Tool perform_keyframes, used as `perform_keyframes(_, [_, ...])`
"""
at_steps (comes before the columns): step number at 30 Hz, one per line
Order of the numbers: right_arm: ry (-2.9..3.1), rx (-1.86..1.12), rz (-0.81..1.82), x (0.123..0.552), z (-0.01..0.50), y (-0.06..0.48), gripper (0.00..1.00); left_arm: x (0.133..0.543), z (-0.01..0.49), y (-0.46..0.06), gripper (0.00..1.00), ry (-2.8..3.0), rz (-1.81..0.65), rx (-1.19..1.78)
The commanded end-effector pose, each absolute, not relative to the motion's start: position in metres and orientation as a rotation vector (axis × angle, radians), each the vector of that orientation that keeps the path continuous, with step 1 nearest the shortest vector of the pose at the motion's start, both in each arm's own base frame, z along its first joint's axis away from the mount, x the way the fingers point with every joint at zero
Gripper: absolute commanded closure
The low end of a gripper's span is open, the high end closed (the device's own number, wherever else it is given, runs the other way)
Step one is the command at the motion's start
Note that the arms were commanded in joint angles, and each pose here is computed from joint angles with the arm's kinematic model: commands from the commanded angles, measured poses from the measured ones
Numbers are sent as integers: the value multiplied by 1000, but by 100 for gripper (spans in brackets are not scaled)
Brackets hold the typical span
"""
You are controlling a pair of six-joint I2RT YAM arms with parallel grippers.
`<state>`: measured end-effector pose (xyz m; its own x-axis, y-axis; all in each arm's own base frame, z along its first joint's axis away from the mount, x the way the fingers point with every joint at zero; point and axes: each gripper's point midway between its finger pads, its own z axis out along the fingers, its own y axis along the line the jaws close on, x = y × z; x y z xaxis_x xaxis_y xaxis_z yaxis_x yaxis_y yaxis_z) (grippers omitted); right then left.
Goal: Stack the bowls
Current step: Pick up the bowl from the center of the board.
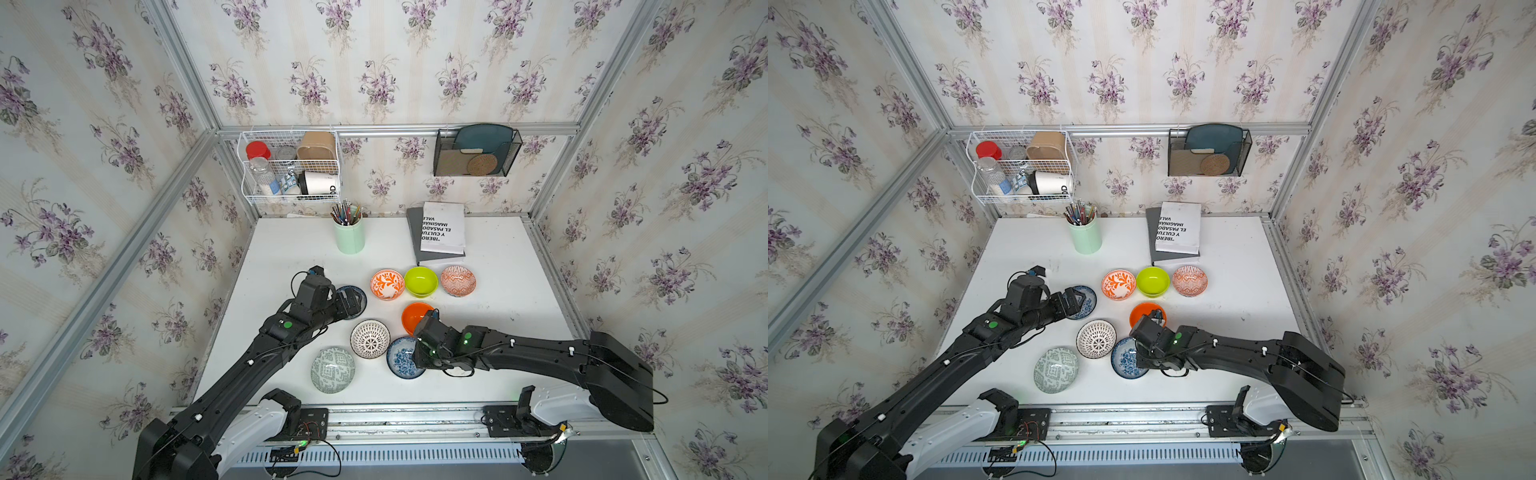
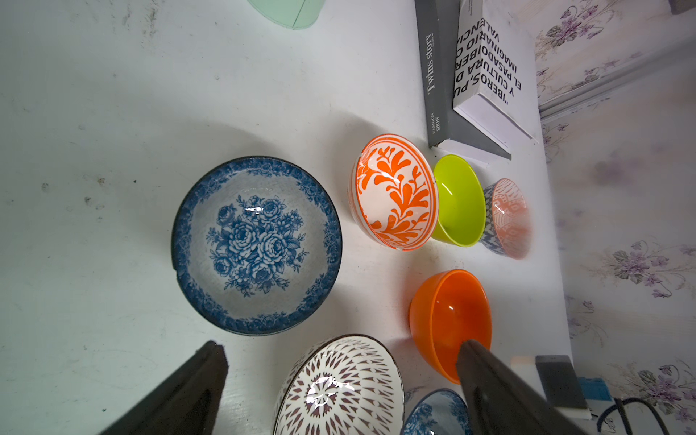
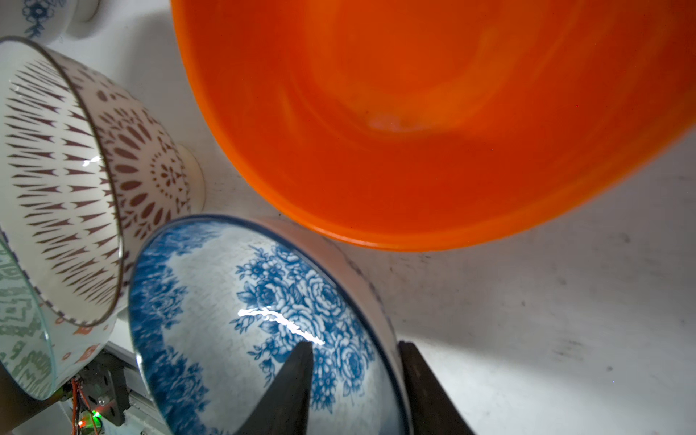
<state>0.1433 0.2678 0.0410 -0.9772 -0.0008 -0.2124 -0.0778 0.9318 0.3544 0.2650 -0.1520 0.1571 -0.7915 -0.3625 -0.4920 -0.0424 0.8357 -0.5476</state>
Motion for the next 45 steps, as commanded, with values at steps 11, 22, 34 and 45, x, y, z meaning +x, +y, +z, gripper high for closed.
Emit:
perform_keyframes(11, [2890,-57,469,144,37,261,78,270,162,-150,1,2367,-696,-294])
perform_keyframes(22, [2894,-47,421,142,44,248,100,269,161,-150,1,2365,-698,-295])
perform_keyframes(34, [2833,-106,449,142,90,239,100,269,160,-150,1,2366,-695,-300])
perform_keyframes(45, [2686,47,459,211,153,205,100,269,160,-150,1,2365,-699,-297])
